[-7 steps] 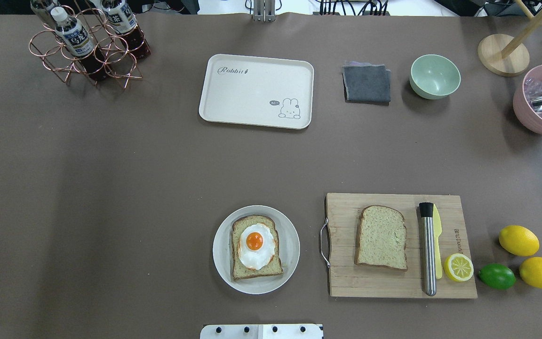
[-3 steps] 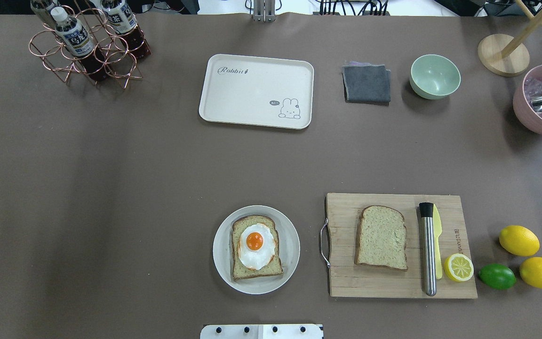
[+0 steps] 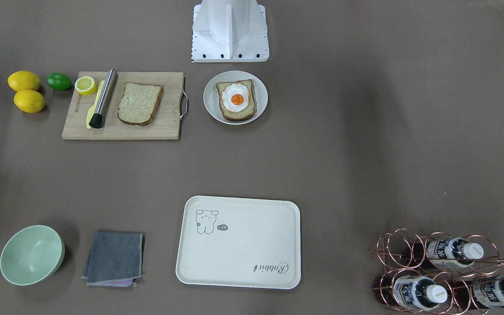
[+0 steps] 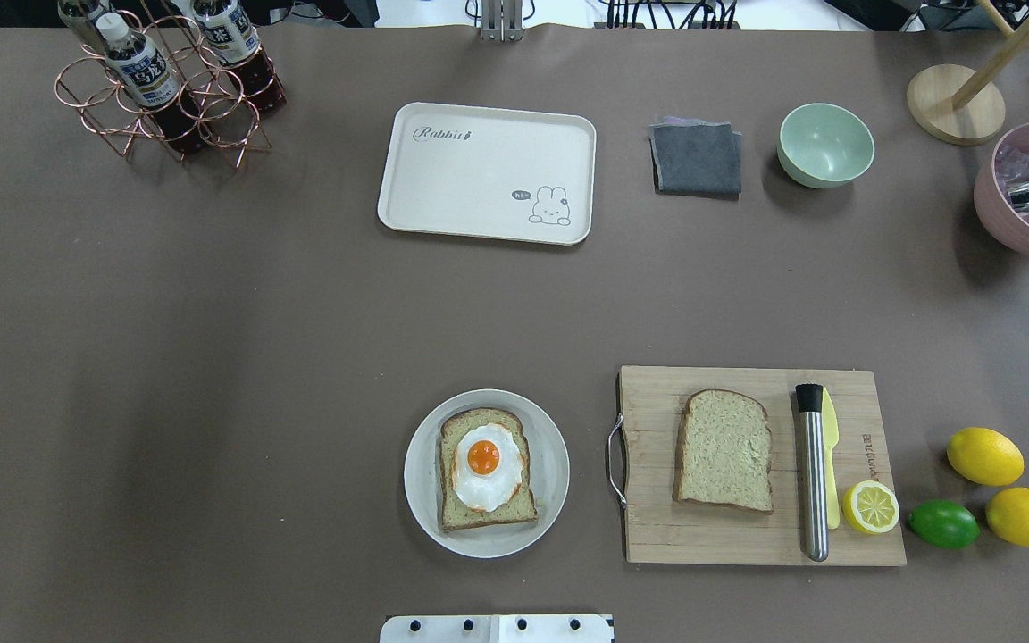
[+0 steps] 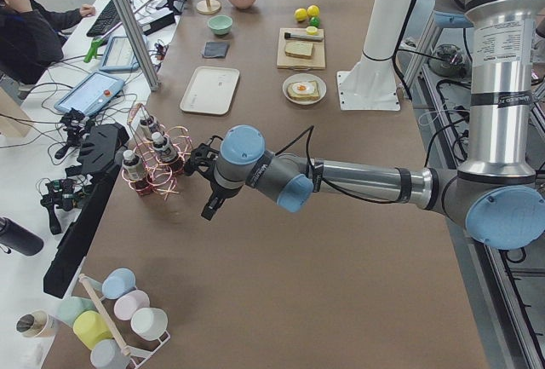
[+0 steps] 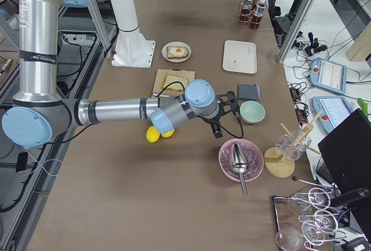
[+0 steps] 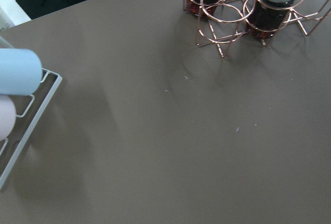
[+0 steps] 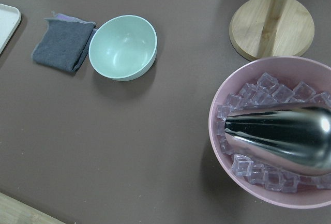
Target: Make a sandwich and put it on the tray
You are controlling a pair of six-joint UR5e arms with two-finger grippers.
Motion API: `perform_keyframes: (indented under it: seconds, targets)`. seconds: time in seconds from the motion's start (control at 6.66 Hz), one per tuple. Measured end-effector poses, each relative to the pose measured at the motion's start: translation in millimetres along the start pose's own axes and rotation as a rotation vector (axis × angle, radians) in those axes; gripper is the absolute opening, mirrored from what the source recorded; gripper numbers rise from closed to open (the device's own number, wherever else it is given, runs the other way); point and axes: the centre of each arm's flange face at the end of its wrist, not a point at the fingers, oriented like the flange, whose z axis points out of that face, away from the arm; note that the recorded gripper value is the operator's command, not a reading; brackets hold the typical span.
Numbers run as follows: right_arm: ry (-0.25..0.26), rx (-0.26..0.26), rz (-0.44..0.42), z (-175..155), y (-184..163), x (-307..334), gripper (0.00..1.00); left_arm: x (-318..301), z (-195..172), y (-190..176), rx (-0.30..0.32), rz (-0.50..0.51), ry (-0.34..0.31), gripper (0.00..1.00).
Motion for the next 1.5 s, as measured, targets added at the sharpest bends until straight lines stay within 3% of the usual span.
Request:
perform_keyframes:
  seconds: [0.3,0.45,0.9,1.2,1.5]
  targets:
    - [0.031,-0.007,-0.015,18,-17,-24,1.00,68,40,-23,0.009,-0.052,0.096,0.98]
    - [0.034,-0.019,0.019,33,-25,-45,1.00,104,58,-37,0.018,-0.102,0.140,0.98]
    - [0.034,-0.040,0.175,101,-47,-169,1.00,197,91,-69,0.031,-0.209,0.191,0.98]
    - [0.044,-0.046,0.276,144,-38,-253,0.96,247,106,-81,0.046,-0.237,0.203,0.98]
    - [0.086,-0.072,0.408,166,-21,-301,0.95,266,109,-86,0.053,-0.248,0.214,0.98]
